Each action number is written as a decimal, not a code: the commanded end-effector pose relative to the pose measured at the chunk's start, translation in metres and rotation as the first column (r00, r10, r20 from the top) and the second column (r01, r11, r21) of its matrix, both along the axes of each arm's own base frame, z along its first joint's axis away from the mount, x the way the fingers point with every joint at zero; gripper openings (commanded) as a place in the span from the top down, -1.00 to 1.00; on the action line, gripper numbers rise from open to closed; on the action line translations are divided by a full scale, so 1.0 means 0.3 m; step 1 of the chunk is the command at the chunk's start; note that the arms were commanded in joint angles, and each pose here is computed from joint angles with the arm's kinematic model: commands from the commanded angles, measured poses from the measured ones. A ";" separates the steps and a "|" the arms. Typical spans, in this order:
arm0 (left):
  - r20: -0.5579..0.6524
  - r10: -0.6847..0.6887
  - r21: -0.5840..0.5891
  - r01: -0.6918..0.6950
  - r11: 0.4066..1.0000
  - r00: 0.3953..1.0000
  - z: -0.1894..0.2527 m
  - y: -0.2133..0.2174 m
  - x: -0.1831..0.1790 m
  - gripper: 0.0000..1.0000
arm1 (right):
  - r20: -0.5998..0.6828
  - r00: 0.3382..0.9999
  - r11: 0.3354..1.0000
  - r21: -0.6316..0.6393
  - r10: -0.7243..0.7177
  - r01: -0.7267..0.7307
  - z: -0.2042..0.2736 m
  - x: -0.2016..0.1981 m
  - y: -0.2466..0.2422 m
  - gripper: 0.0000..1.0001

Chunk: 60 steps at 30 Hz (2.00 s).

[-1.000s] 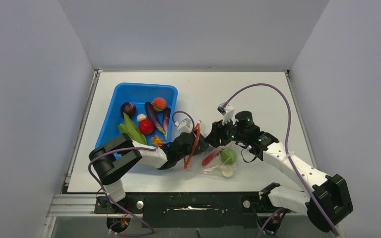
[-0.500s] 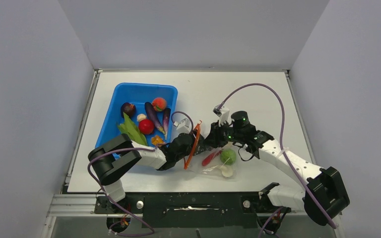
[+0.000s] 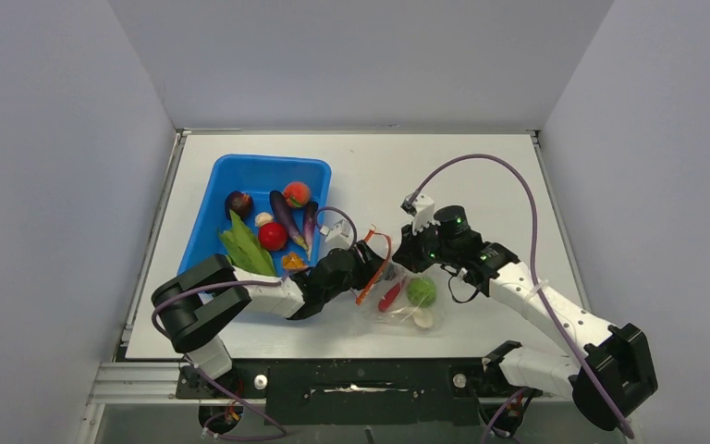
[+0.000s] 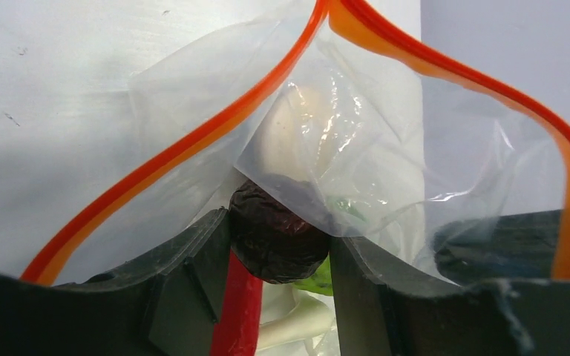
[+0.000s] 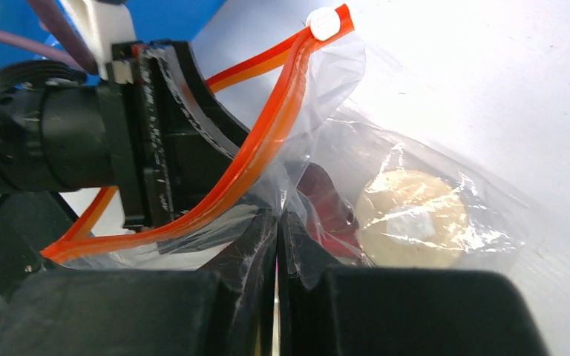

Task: Open the zip-top bag and remove the fake food
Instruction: Pick up the fake fruit from the zipper food storage bag.

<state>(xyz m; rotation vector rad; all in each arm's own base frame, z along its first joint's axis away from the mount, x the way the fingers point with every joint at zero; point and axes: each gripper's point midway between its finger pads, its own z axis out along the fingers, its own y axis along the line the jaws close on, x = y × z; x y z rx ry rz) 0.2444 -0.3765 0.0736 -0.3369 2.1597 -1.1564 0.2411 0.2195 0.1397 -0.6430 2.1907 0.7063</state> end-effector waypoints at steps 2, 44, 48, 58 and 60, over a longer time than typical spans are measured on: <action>0.070 0.031 -0.070 -0.026 0.997 0.997 0.133 0.011 0.028 1.00 | 0.076 0.997 0.998 -0.051 0.031 -0.027 0.061 0.011 -0.020 1.00; 0.105 0.001 -0.152 0.015 0.988 0.994 0.223 -0.007 0.003 1.00 | -0.136 0.990 0.992 0.108 -0.046 0.060 0.186 0.000 0.145 0.25; 0.086 -0.023 -0.034 0.026 0.999 0.996 0.214 -0.012 0.012 1.00 | -0.118 0.991 0.996 0.059 -0.056 0.063 0.167 -0.008 0.126 0.55; 0.047 -0.167 0.224 0.153 0.963 0.985 0.186 0.014 -0.047 1.00 | -0.103 0.977 0.982 0.017 -0.188 0.190 0.138 0.012 0.061 0.76; 0.019 -0.176 0.268 0.164 0.949 0.984 0.172 0.034 -0.057 1.00 | -0.099 0.973 0.977 0.024 -0.208 0.212 0.142 0.018 0.056 0.79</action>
